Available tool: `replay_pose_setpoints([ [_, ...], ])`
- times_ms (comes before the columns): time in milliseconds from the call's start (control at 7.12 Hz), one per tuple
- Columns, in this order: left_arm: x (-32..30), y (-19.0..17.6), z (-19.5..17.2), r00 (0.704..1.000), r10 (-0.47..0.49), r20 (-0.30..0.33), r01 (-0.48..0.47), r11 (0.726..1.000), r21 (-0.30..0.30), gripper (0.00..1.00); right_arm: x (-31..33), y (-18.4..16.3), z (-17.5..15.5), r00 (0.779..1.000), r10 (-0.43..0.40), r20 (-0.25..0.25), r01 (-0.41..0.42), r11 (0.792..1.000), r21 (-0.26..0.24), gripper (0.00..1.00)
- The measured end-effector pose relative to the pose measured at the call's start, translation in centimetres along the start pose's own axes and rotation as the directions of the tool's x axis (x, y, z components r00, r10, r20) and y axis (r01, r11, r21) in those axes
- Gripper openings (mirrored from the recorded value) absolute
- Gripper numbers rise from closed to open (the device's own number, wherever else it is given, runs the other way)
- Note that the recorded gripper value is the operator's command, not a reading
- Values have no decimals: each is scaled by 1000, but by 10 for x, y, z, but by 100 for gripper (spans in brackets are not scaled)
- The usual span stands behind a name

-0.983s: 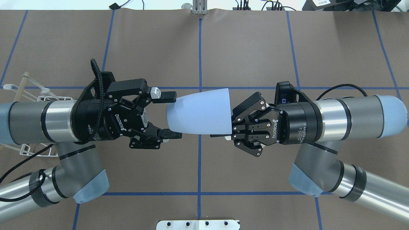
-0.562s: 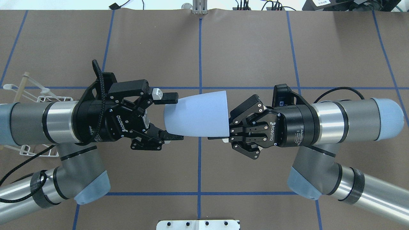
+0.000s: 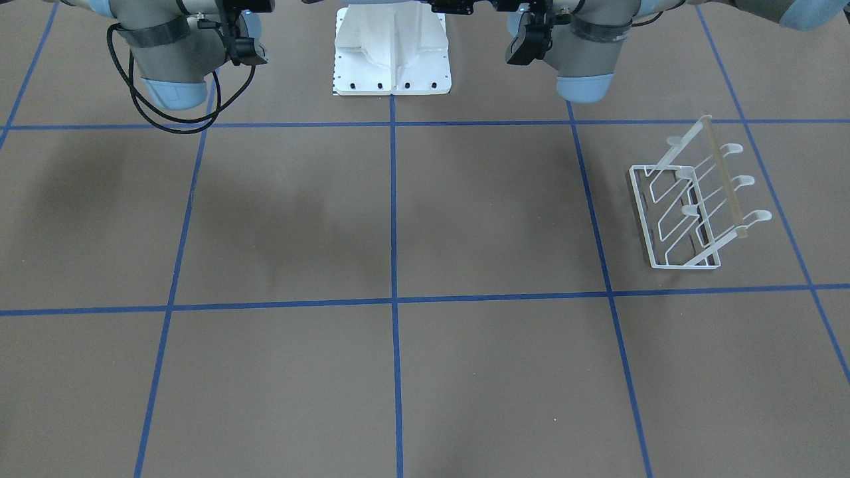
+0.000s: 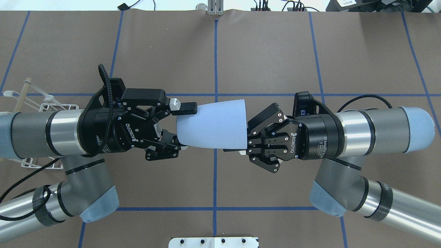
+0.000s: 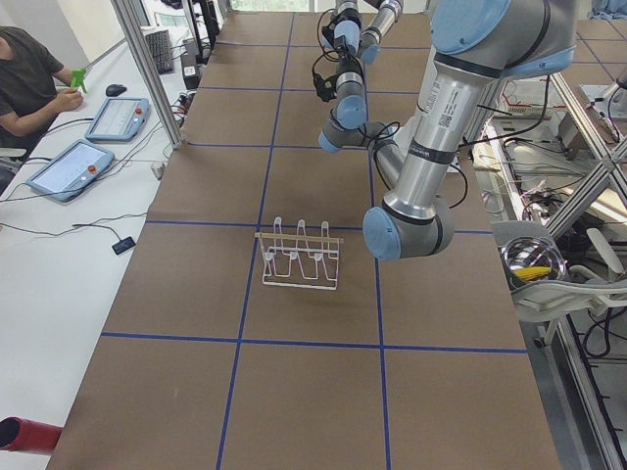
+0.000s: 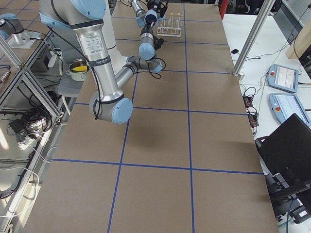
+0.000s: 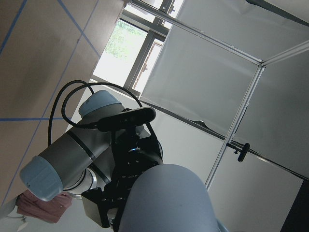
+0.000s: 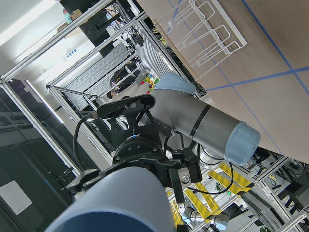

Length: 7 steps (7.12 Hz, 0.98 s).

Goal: Hang cup on cup holder
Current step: 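Close the left gripper on the cup's open end beside the right gripper, then open the right gripper and withdraw it while the left gripper pulls the cup away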

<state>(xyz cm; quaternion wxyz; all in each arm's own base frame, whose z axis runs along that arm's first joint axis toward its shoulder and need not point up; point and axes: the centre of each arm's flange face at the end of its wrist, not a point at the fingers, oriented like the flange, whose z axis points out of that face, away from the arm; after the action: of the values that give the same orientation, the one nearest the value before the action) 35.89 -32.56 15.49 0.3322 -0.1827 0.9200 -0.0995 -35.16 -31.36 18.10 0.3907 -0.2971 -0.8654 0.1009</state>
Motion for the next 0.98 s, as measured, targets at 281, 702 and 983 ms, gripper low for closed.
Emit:
replay_pose_setpoints([
  [281,0,1,0,1000,-10,-6,10,1000,3,0,0,-1,-1,1000,-20,3,20,1000,5,100],
  [702,-2,0,-3,998,-63,-3,63,998,6,0,0,-3,-4,999,-43,4,43,999,16,100],
  [983,-2,0,-4,998,-64,-2,64,998,8,0,-11,-13,-16,994,-112,3,112,992,57,100],
])
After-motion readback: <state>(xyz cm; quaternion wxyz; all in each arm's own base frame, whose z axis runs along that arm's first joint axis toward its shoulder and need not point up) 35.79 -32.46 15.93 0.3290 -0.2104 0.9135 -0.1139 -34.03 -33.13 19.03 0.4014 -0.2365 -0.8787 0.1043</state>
